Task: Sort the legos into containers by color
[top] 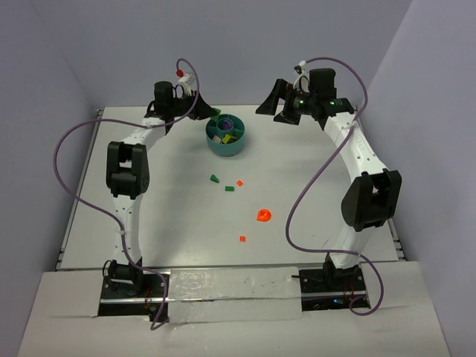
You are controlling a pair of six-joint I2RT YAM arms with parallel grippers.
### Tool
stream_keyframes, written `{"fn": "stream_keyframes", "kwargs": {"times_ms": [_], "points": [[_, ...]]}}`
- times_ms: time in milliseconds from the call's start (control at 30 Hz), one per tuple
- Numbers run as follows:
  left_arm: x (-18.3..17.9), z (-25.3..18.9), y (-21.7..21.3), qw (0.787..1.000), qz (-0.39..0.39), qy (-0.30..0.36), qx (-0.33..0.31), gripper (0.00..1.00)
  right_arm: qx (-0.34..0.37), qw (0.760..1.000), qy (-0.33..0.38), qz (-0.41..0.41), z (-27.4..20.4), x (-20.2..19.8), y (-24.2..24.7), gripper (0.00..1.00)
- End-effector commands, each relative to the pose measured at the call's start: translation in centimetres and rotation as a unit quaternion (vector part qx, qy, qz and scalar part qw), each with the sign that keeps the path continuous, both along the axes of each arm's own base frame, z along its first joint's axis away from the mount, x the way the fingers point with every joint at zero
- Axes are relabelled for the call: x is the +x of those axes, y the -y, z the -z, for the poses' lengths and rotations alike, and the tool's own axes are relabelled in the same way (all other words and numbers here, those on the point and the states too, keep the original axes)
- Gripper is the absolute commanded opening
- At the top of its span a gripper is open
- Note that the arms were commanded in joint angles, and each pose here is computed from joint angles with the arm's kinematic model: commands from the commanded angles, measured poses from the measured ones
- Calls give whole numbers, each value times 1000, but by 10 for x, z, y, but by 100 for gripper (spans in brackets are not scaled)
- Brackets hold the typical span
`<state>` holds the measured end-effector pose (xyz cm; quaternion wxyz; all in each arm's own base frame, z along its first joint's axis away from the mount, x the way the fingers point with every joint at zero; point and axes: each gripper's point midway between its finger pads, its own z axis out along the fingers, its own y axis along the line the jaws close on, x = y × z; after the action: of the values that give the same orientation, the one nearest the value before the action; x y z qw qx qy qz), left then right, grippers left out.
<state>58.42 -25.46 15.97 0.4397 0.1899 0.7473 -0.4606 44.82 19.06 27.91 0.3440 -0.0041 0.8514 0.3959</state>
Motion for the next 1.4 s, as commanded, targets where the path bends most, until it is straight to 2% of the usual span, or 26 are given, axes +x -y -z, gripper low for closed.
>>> {"fn": "stream_keyframes", "kwargs": {"times_ms": [0, 267, 467, 500, 567, 600, 700, 733, 767, 800, 833, 867, 933, 967, 1067, 1100, 1233, 1367], "points": [[10, -17, 5, 1000, 2, 28, -8, 51, 8, 1000, 6, -6, 0, 2, -1, 100], [13, -15, 4, 1000, -10, 23, -3, 72, 10, 1000, 5, -6, 1, 2, -1, 100], [16, -51, -5, 998, -31, 62, 2, 76, 10, 1000, 9, -7, -1, 1, -1, 100], [12, -80, -14, 996, -34, 86, 4, 75, 8, 1000, 11, -6, -2, 1, 0, 100], [-1, -104, -25, 993, -23, 111, 15, 75, 6, 1000, 16, -7, -5, 0, 1, 100], [-7, -112, -31, 990, -14, 137, 31, 75, 4, 1000, 22, -10, -7, 0, 1, 100], [-50, -120, -46, 985, 37, 151, 69, 74, -5, 999, 36, -20, -12, -5, 3, 100], [-59, -117, -49, 973, 64, 196, 104, 73, -11, 998, 45, -31, -12, -8, 3, 100], [-81, -100, -52, 974, 91, 164, 125, 72, -15, 998, 49, -34, -11, -10, 3, 100], [-100, -99, -53, 958, 129, 206, 154, 71, -22, 998, 53, -38, -10, -12, 5, 100], [-116, -91, -54, 951, 153, 208, 170, 71, -27, 997, 56, -41, -9, -13, 7, 100], [-147, -74, -57, 950, 186, 171, 182, 70, -34, 997, 52, -41, -5, -15, 9, 100], [-178, -53, -57, 923, 249, 201, 215, 68, -53, 996, 53, -40, 1, -18, 17, 100], [-204, -37, -56, 916, 281, 180, 222, 67, -59, 996, 52, -40, 5, -19, 20, 100], [-242, -8, -56, 874, 359, 207, 254, 67, -67, 995, 50, -45, 9, -23, 28, 100], [-253, 1, -55, 866, 378, 203, 256, 68, -68, 995, 49, -45, 10, -24, 31, 100], [-270, 27, -39, 832, 438, 218, 262, 68, -79, 995, 48, -36, 12, -26, 43, 100], [-261, 41, -28, 820, 451, 231, 266, 65, -84, 995, 50, -32, 11, -28, 50, 100]]}}
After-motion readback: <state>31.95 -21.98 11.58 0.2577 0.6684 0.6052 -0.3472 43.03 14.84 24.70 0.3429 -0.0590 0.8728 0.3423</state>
